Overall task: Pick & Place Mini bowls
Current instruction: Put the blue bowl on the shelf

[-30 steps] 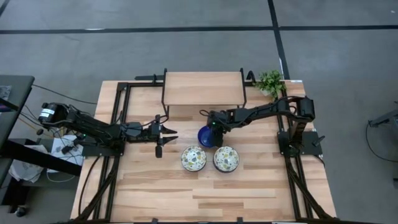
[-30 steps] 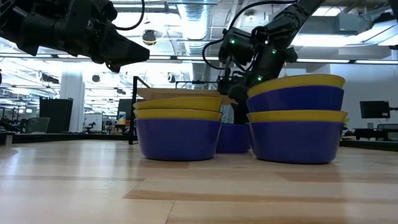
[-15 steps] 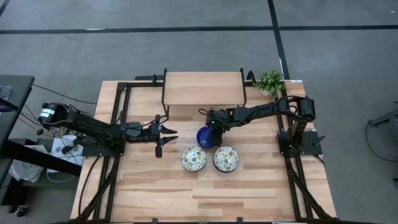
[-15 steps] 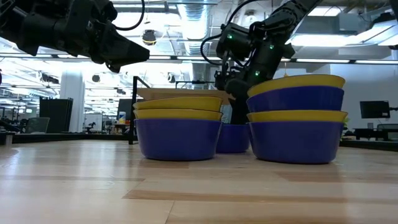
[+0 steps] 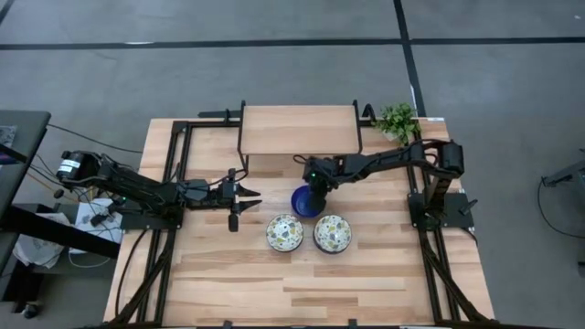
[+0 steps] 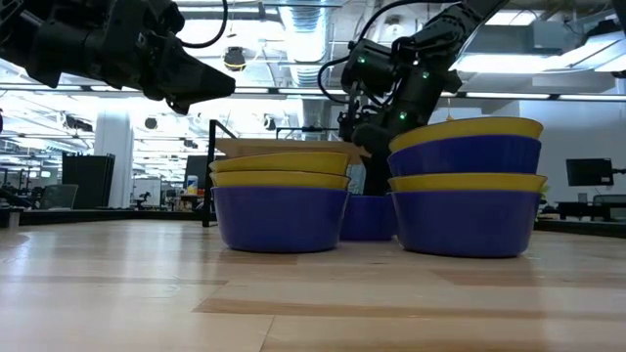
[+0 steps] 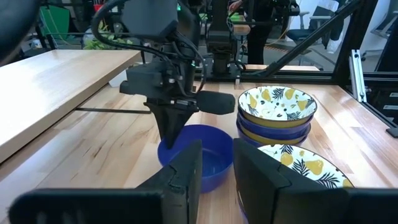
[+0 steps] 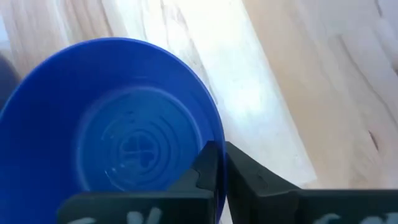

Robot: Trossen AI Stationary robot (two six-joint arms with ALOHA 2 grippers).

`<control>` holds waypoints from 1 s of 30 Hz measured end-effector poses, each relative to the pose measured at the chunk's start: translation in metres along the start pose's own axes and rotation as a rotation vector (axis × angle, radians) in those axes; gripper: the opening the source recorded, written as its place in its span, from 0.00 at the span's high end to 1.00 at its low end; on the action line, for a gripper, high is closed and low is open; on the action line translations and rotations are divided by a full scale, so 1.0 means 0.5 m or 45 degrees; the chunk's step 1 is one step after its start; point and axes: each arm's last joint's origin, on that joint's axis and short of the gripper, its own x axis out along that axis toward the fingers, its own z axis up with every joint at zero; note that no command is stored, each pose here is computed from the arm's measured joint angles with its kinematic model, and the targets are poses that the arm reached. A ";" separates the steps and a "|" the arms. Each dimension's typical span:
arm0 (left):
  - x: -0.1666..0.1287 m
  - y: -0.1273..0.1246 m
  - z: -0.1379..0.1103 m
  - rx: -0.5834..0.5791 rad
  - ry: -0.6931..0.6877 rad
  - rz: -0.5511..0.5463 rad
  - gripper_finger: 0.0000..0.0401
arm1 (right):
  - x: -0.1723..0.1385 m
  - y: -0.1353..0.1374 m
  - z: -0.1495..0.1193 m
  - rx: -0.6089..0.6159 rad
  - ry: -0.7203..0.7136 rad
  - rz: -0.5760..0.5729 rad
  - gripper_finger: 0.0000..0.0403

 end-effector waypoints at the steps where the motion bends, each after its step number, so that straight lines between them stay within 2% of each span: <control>1: 0.000 0.000 0.000 0.000 0.000 0.000 0.78 | -0.001 -0.002 0.000 0.004 -0.001 -0.003 0.98; 9: 0.000 0.000 0.000 0.000 0.001 0.000 0.78 | -0.036 -0.004 0.003 0.006 -0.029 -0.010 0.99; 18: 0.000 0.000 0.000 0.000 0.001 0.000 0.78 | -0.125 -0.004 0.015 0.006 -0.183 -0.033 1.00; 30: 0.000 0.000 0.000 0.000 0.001 0.000 0.78 | -0.211 -0.022 0.018 0.009 -0.338 -0.090 1.00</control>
